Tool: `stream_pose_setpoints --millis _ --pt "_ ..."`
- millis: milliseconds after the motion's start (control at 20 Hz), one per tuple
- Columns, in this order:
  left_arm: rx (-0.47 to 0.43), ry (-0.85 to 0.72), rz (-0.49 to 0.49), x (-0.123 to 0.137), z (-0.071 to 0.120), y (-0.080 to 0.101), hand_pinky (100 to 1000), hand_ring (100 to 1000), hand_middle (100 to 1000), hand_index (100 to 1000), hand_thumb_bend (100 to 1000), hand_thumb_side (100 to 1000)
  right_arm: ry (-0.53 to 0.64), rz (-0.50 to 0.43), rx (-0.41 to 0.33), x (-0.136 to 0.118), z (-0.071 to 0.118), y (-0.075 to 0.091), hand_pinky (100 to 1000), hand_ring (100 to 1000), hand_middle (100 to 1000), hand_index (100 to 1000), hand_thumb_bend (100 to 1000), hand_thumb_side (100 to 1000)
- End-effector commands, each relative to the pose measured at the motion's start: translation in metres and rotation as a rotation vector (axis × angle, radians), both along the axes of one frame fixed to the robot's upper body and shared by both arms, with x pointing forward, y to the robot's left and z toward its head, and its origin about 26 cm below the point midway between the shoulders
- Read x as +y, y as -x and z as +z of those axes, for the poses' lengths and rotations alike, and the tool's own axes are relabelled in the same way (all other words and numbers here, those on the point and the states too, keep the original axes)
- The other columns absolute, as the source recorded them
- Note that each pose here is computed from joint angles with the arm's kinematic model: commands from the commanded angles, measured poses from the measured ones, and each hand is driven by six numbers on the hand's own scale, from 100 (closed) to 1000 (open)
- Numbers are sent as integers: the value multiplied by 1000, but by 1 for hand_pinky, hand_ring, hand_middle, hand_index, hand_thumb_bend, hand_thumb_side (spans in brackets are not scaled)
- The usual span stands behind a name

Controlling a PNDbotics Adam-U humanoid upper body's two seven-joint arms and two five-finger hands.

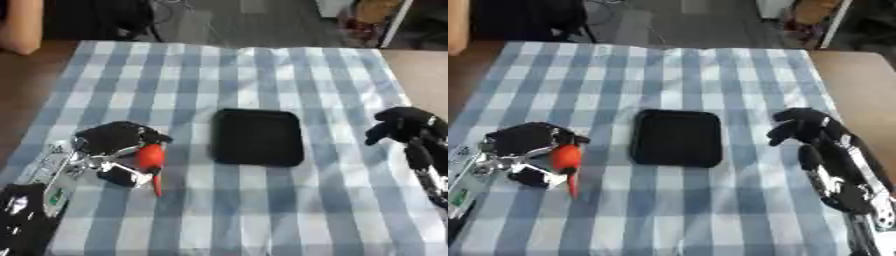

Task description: Pick up objects on the table and place them in the box.

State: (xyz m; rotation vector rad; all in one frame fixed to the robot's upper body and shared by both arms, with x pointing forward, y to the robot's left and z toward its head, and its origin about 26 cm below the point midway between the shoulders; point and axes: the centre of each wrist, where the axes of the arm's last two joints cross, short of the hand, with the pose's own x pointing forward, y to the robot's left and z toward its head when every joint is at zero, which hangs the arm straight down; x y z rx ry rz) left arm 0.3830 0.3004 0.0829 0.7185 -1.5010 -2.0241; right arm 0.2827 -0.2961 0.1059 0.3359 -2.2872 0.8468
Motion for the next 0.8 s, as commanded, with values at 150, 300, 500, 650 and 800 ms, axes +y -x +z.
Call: stream_pose_setpoints --millis 150,300,500,650,800 --pt "-103 38 2 16 17 -2 117 269 341 520 100 271 222 164 -281 -2 5 0 607 679 770 891 100 431" --pt "-189 133 -32 25 38 -3 100 150 234 406 100 300 228 160 -276 -4 4 1 607 679 770 891 100 431" --pt "-186 210 -81 37 69 -7 100 100 100 235 100 345 237 161 -267 -5 2 2 607 679 770 892 100 429" --pt "-156 198 -110 41 87 -7 100 100 100 210 100 341 242 160 -263 -5 1 2 607 679 770 892 100 429" --pt "-125 200 -130 40 98 -7 100 100 100 205 100 344 245 158 -259 -6 0 3 607 679 770 892 100 428"
